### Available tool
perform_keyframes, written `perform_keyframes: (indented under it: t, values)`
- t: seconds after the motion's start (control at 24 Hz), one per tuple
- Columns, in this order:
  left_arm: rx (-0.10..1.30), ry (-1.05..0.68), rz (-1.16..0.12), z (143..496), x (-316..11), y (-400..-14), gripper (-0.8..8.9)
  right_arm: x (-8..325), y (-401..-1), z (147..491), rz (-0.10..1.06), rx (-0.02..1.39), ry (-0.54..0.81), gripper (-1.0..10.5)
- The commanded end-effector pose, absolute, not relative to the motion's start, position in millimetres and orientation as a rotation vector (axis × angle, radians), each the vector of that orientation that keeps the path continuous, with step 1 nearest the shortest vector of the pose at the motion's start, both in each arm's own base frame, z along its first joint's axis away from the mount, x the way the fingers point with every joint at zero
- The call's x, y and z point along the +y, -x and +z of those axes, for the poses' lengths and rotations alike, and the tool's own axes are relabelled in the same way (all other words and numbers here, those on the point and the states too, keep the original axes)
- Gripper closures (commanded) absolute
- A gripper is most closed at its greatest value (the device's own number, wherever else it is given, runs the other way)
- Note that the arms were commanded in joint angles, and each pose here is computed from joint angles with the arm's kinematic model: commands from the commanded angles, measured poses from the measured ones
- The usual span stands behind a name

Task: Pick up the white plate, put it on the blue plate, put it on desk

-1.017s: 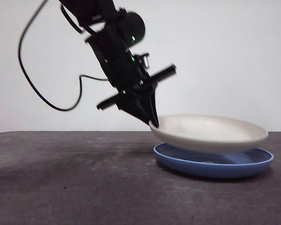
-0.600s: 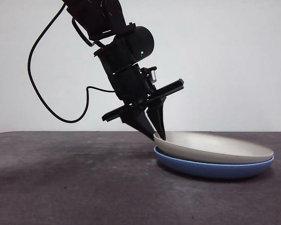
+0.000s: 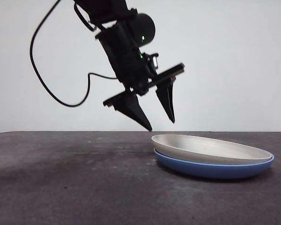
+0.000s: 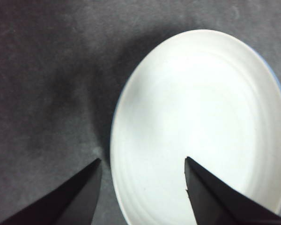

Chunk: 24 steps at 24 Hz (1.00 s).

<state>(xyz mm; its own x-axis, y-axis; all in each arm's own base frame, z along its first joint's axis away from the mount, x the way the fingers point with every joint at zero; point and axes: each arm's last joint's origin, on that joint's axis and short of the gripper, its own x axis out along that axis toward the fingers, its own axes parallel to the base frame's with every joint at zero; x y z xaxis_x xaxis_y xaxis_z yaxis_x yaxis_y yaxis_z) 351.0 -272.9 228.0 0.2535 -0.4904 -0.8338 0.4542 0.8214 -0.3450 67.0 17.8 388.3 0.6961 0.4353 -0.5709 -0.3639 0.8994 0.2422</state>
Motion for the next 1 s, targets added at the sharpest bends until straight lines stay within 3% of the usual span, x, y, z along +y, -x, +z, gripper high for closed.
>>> perform_keyframes:
  t: [0.04, 0.29, 0.46, 0.67, 1.0]
  values:
    - [1.01, 0.029, -0.705, 277, -266, -344, 5.26, 18, -67, 392, 0.447, 0.652, -0.118, 5.3]
    - [0.774, 0.041, -0.726, 373, -213, -308, 5.28, 17, -68, 392, 0.421, 0.656, -0.11, 5.3]
    - [0.724, 0.037, -0.691, 400, -173, -283, 5.28, 17, -68, 391, 0.417, 0.658, -0.109, 5.3]
    - [0.744, 0.01, -0.682, 380, -138, -238, 5.28, 17, -69, 390, 0.417, 0.663, -0.109, 5.3]
    - [0.83, 0.066, -0.866, 320, -109, -173, 5.3, 18, -73, 386, 0.417, 0.685, -0.112, 5.3]
